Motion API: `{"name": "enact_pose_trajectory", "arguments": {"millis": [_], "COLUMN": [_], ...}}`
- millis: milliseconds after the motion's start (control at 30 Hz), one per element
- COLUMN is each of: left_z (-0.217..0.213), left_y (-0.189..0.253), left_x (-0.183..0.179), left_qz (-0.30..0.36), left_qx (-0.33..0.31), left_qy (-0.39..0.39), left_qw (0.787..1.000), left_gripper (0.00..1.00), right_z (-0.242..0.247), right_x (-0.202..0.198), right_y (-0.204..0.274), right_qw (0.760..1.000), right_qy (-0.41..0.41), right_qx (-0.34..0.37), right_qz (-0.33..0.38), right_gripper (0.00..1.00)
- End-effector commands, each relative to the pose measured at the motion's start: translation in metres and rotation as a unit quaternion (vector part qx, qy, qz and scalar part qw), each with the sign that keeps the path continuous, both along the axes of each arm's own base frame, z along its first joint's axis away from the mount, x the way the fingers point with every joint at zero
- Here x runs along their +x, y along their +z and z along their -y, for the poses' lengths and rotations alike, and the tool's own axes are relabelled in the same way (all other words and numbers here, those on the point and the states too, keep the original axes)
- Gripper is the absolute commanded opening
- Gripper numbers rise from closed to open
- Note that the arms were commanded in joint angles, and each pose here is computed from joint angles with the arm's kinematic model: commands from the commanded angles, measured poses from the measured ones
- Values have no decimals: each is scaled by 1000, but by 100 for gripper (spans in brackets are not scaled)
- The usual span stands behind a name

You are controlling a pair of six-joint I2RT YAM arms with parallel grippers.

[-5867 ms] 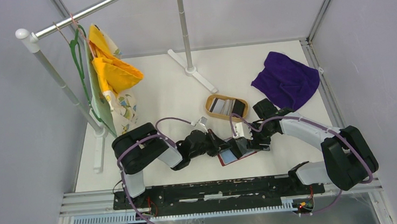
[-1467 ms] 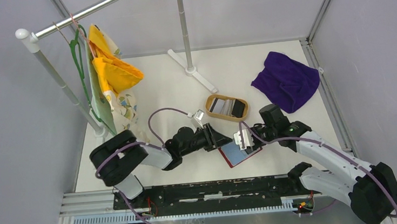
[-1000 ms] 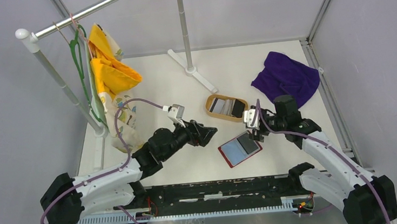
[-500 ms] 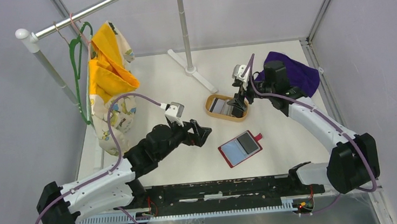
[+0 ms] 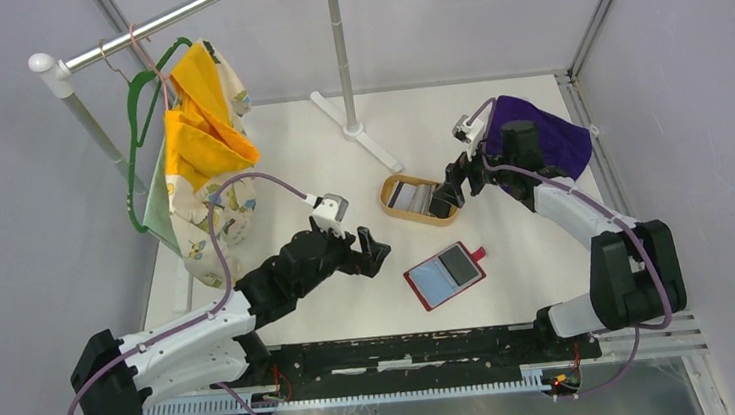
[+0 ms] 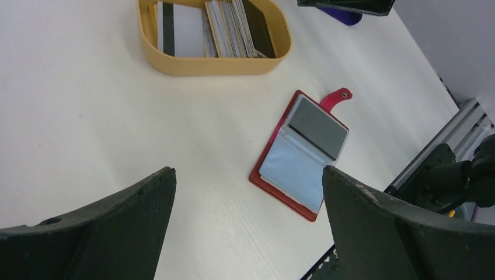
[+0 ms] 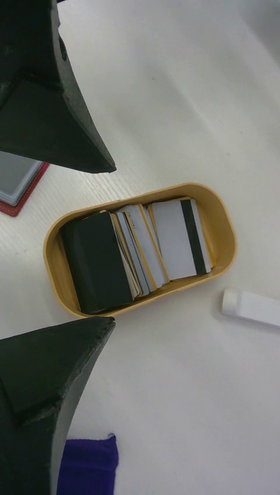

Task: Put the credit cards into the card holder
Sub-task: Pick up the credit card from the storage box.

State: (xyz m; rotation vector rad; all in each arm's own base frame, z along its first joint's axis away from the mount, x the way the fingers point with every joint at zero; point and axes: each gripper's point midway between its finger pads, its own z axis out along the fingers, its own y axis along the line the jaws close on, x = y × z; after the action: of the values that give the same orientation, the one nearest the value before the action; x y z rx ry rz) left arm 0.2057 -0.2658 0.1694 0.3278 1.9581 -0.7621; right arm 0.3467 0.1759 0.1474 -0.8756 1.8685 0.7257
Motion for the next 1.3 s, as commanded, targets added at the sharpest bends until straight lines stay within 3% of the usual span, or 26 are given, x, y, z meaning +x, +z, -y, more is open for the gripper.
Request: {"name": "enact_pose_trajectory", "arguments": {"millis": [0, 233, 333, 533, 700, 933, 1167, 1267], "left_z": [8, 8, 9, 8, 9, 17, 23, 24], "left_y": [28, 7, 1, -6, -13, -27, -38, -41], "left_x": [-3, -9, -12, -15, -16, -13, -10, -10], "left_qz": [29, 3, -6, -14, -17, -33, -45, -48], "left_qx": [-89, -99, -105, -112, -118, -107, -100, -96], "left_qy": [-9, -11, -15, -15, -15, -18, -18, -16], "left_qw": [996, 995, 994, 993, 993, 994, 994, 994], "left_gripper": [100, 100, 100, 100, 100, 100, 100, 100], "right_z": [3, 33, 46, 28, 30, 32, 15, 2], "right_x": [8, 29, 38, 31, 30, 34, 28, 26], "right_y": [5, 24, 17, 5, -4, -14, -26, -28], "right_qw": [999, 989, 975, 979, 969, 948, 945, 947], "right_qy": [-33, -132, -222, -198, -232, -305, -306, -303], "right_qx": [13, -27, 5, 48, 57, 23, 13, 2], "right_qz": [1, 62, 20, -28, -65, -91, -111, -105], "right_gripper": [98, 98, 98, 98, 85, 85, 77, 79]}}
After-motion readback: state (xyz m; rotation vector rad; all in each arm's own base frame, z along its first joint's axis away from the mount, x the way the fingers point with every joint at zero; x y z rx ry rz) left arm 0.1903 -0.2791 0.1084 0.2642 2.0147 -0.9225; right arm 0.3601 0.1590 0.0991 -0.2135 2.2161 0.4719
